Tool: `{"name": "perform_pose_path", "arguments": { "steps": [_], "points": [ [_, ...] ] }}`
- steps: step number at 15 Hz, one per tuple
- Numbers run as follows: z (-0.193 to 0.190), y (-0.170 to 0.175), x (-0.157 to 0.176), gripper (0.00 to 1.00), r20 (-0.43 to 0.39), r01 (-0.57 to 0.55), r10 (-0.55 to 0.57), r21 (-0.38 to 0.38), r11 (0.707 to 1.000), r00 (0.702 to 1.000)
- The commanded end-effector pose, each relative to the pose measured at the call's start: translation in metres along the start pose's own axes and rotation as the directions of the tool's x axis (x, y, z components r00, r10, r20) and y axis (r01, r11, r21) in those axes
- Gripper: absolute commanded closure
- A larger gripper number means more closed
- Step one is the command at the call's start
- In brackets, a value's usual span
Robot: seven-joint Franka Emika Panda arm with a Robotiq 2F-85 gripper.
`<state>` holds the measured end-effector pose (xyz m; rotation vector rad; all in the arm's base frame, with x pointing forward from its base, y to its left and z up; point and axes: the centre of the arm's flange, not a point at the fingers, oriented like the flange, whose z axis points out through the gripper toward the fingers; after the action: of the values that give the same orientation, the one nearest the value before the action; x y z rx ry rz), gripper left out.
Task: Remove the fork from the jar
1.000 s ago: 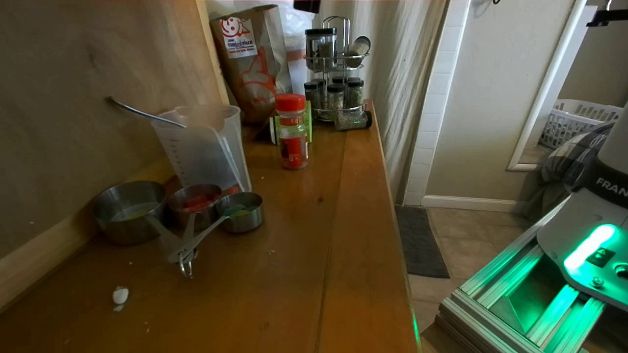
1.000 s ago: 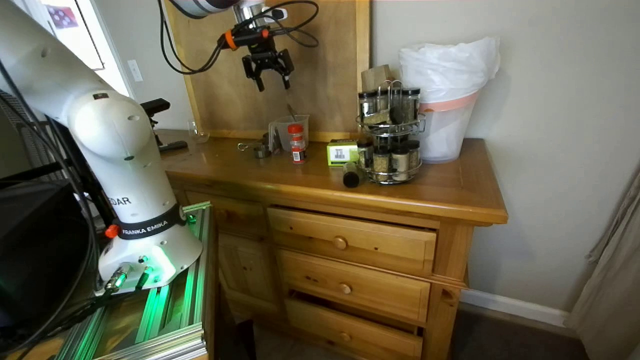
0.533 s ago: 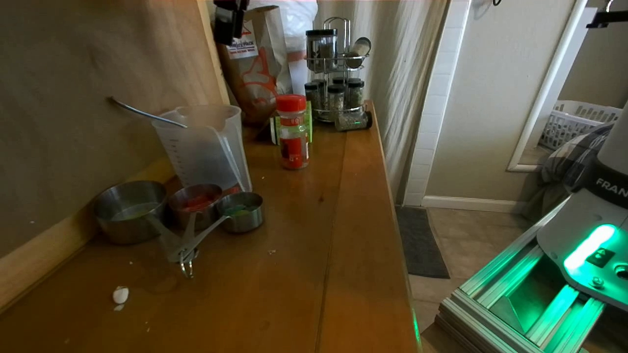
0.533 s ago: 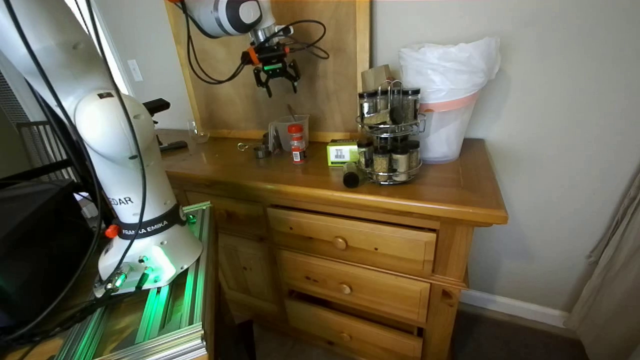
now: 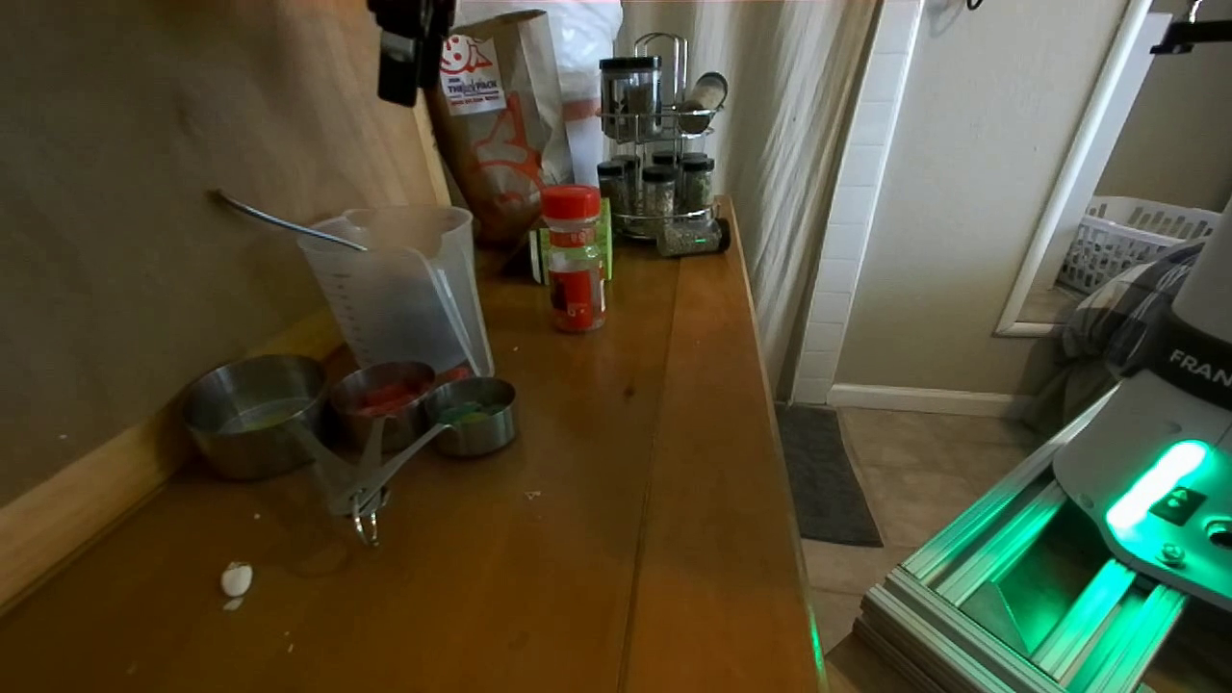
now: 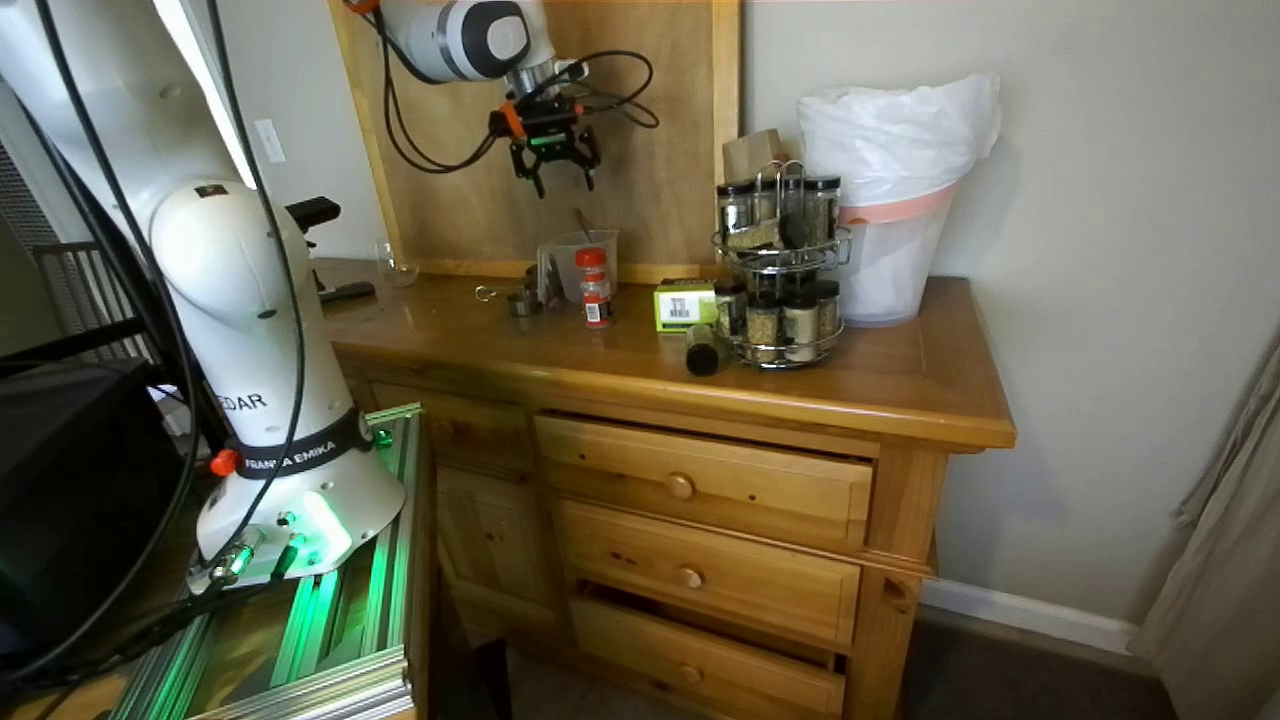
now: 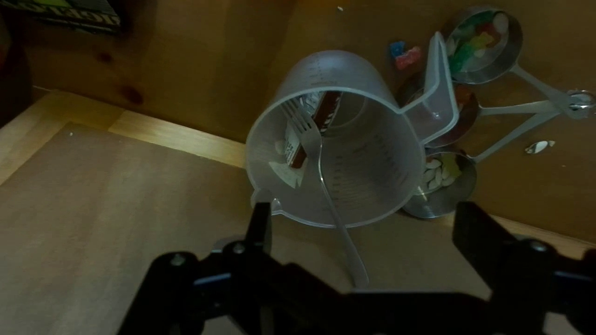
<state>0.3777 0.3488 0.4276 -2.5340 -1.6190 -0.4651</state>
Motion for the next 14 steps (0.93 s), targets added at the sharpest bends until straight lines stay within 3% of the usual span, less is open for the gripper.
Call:
{"name": "perform_pose_path", "arguments": {
  "steps": [1, 5, 9, 10, 11, 14],
  "points": [
    [0.029, -0.015, 0.001, 0.0, -0.04, 0.013, -0.012, 0.026, 1.0, 0.999],
    [0.056, -0.011, -0.003, 0.01, -0.101, -0.013, 0.012, -0.018, 1.0, 0.995],
    [0.074, -0.004, 0.004, 0.1, -0.128, -0.022, 0.02, -0.017, 1.0, 0.992],
    [0.079, -0.003, 0.004, 0.19, -0.13, -0.027, 0.025, -0.006, 1.0, 0.991],
    [0.084, -0.002, 0.004, 0.22, -0.128, -0.031, 0.031, 0.0, 1.0, 0.991],
    [0.095, -0.001, 0.004, 0.53, -0.115, -0.036, 0.038, 0.021, 0.999, 0.993]
  ]
}}
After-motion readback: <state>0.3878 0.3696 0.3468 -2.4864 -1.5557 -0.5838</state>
